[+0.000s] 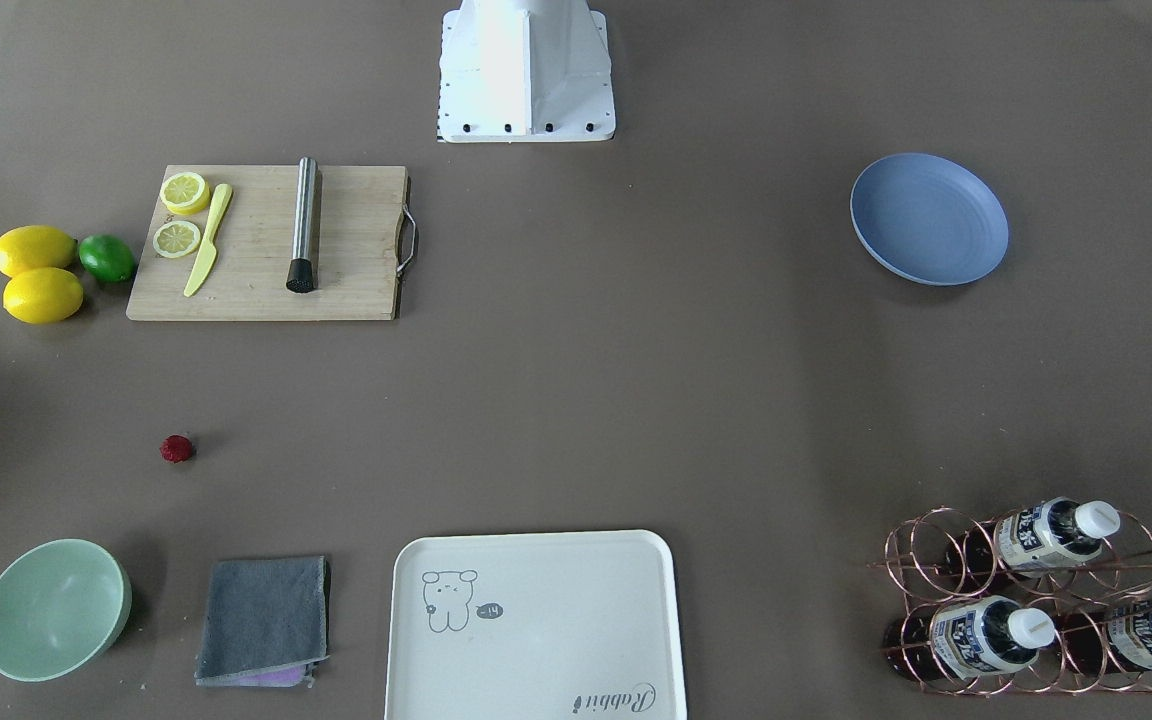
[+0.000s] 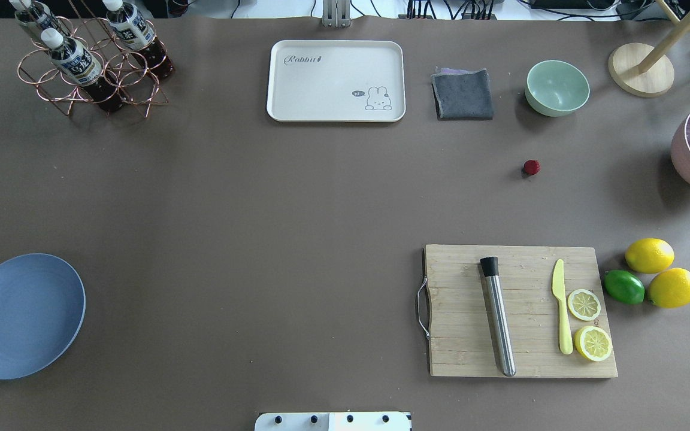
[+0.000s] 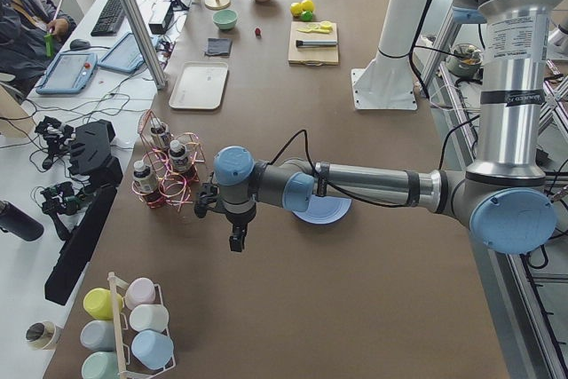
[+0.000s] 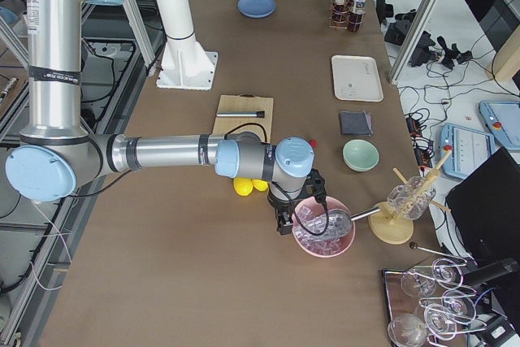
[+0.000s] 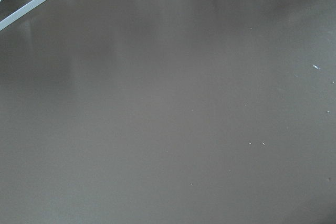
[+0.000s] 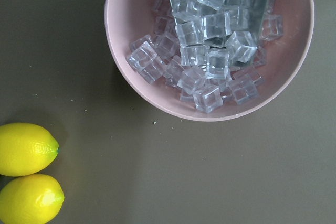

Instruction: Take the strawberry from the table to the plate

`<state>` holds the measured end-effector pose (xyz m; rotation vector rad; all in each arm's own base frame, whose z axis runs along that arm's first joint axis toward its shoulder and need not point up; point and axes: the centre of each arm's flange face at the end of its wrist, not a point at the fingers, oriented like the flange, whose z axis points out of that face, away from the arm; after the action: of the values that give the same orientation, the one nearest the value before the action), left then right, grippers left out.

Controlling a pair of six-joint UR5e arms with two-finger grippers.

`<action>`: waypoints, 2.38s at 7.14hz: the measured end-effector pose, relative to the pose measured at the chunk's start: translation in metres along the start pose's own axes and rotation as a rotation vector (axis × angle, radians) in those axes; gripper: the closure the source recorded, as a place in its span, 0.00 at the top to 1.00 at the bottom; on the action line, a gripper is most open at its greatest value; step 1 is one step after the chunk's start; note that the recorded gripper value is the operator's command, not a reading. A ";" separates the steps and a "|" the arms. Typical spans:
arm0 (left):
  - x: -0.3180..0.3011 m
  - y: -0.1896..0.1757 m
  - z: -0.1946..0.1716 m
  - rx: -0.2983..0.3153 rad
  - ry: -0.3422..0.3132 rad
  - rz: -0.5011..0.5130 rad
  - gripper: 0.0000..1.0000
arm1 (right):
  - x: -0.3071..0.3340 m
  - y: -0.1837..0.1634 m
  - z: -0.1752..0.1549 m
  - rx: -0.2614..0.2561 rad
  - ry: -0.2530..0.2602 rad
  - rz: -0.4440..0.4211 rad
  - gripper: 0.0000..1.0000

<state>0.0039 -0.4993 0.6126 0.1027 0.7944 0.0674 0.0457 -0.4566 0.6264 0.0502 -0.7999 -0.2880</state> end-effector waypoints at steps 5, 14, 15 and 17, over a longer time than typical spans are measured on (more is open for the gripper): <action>0.104 0.003 0.071 -0.003 0.110 0.018 0.95 | -0.106 -0.077 0.025 0.034 -0.046 0.040 1.00; 0.093 0.108 0.151 0.019 0.246 0.264 0.75 | -0.202 -0.134 0.043 0.042 -0.081 0.004 1.00; 0.091 0.115 0.147 0.027 0.258 0.276 0.71 | -0.201 -0.132 0.043 0.041 -0.082 0.006 1.00; 0.091 0.122 0.145 0.031 0.265 0.295 0.67 | -0.200 -0.130 0.044 0.038 -0.083 0.008 1.00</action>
<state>0.1690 -0.3789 0.6635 0.2440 1.0403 0.3540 -0.1477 -0.5236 0.4972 0.0715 -0.8881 -0.2685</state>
